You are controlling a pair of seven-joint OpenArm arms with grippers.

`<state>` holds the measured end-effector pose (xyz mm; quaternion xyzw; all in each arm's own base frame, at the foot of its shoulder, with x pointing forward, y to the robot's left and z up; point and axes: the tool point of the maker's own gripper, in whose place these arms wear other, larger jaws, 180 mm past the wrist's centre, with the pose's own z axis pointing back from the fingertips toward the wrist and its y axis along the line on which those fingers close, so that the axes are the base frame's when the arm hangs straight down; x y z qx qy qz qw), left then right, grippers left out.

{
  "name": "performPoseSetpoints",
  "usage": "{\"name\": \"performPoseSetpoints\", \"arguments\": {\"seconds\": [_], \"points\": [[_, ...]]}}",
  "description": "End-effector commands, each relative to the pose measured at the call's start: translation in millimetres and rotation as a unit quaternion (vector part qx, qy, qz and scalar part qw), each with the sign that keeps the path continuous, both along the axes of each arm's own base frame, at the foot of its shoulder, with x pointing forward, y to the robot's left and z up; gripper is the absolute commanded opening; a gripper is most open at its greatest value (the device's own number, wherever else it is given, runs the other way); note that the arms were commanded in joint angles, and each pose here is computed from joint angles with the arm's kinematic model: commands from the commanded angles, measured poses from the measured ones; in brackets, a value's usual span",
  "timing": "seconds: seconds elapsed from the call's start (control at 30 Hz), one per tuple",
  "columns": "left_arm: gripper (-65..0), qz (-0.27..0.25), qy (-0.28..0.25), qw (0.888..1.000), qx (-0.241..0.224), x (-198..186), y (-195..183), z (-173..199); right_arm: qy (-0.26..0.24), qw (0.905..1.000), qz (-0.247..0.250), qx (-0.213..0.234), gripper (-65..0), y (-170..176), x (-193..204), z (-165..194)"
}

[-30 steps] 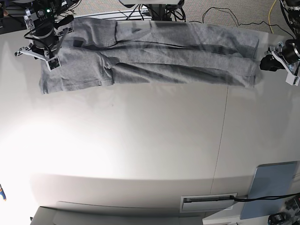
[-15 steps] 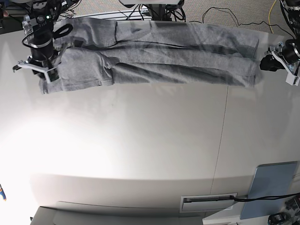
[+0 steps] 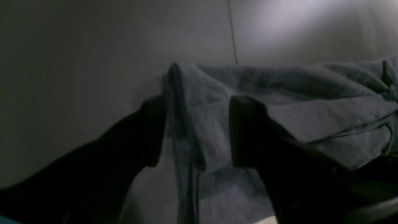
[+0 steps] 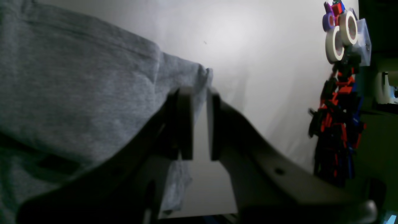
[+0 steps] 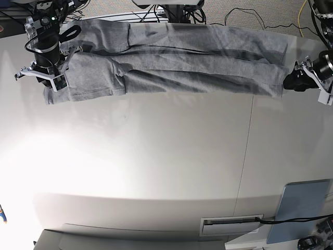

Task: Fold the T-shirt properly
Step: 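Lower the hem onto the collar edge and open both grippers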

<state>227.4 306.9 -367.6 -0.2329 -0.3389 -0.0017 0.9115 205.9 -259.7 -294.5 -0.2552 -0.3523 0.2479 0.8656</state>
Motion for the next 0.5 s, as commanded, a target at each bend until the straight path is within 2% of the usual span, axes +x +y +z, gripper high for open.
{"name": "performPoseSetpoints", "arguments": {"seconds": [0.0, 0.23, 0.4, 0.47], "points": [[-31.3, -0.002, -0.015, 1.0, 0.008, 5.0, 4.6, 9.8, -0.019, 0.9998, 0.003, -0.01, -56.3, -2.2, 4.7, 10.5], [-31.3, 0.005, 0.036, 0.999, 0.021, -16.3, -11.6, -29.0, -0.018, 0.9998, 0.002, -0.01, -56.3, -2.2, 4.4, 10.3], [-31.3, 0.005, 0.079, 0.995, 0.063, -34.9, -11.1, -55.4, -0.019, 0.9998, 0.002, -0.01, -56.3, -2.2, 4.5, 10.4], [-31.3, 0.022, 0.085, 0.994, 0.072, -36.9, -5.7, -59.1, -0.019, 0.9998, 0.002, -0.01, -56.3, -2.2, 4.5, 10.4]]}}
